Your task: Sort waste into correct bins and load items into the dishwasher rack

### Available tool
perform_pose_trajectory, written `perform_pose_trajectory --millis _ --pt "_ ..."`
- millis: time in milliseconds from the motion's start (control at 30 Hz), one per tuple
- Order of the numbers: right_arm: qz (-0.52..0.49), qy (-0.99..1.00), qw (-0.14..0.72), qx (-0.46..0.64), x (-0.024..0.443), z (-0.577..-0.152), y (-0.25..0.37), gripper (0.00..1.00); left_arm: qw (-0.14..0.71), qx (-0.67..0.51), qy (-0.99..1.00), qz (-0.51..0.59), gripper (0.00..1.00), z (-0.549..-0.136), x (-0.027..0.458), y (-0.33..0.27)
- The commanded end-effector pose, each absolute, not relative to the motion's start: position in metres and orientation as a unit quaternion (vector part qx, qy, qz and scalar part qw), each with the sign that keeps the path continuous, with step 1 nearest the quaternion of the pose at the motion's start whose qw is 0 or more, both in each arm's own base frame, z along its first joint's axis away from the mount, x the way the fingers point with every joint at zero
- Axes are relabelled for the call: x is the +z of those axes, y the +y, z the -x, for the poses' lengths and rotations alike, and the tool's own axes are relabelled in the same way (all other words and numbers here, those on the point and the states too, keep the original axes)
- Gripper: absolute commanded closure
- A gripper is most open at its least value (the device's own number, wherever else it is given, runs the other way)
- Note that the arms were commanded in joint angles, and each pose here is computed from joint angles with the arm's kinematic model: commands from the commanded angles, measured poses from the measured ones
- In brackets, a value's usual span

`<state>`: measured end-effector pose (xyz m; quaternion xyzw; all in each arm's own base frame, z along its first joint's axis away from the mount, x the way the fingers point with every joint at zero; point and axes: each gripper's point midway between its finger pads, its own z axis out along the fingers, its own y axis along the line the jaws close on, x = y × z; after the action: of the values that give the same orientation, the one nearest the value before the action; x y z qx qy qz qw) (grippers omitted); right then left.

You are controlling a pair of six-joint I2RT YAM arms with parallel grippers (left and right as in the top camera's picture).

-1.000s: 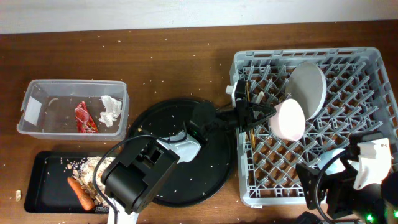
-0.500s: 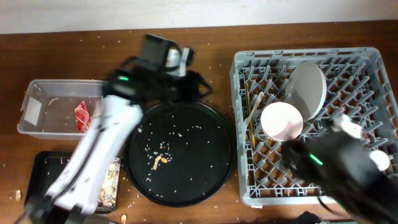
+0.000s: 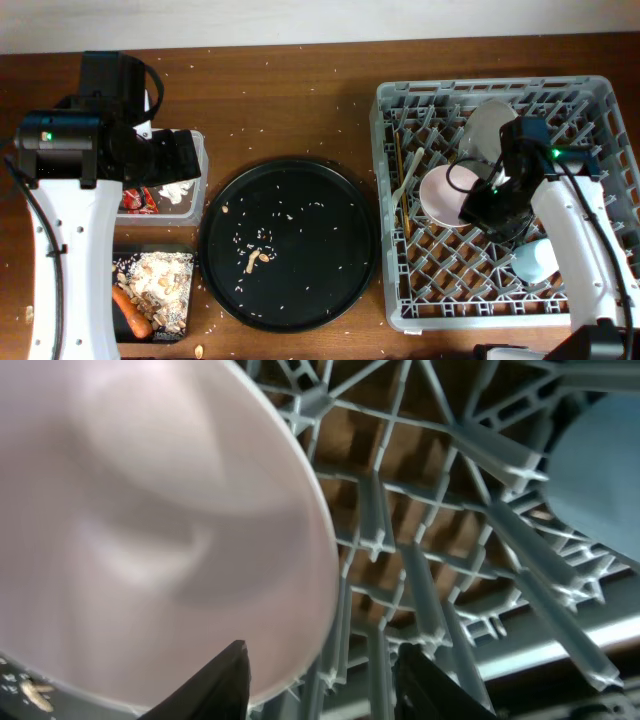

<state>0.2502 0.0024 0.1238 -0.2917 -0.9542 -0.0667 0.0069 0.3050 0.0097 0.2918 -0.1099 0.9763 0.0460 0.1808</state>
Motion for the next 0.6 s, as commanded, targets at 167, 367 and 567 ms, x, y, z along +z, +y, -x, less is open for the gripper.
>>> perform_pose_trajectory --millis 167,367,567 --pt "0.246 -0.957 -0.151 0.036 0.215 -0.277 -0.019 0.96 0.198 0.052 0.973 0.105 0.01 -0.302 0.302 0.013" --pt "0.296 -0.951 -0.073 0.055 0.163 -0.254 -0.001 0.26 0.198 0.052 0.973 0.105 0.01 -0.302 0.302 0.013" --pt "0.328 -0.944 -0.042 -0.023 0.104 -0.260 0.006 0.87 0.198 0.052 0.973 0.105 0.01 -0.302 0.302 0.013"
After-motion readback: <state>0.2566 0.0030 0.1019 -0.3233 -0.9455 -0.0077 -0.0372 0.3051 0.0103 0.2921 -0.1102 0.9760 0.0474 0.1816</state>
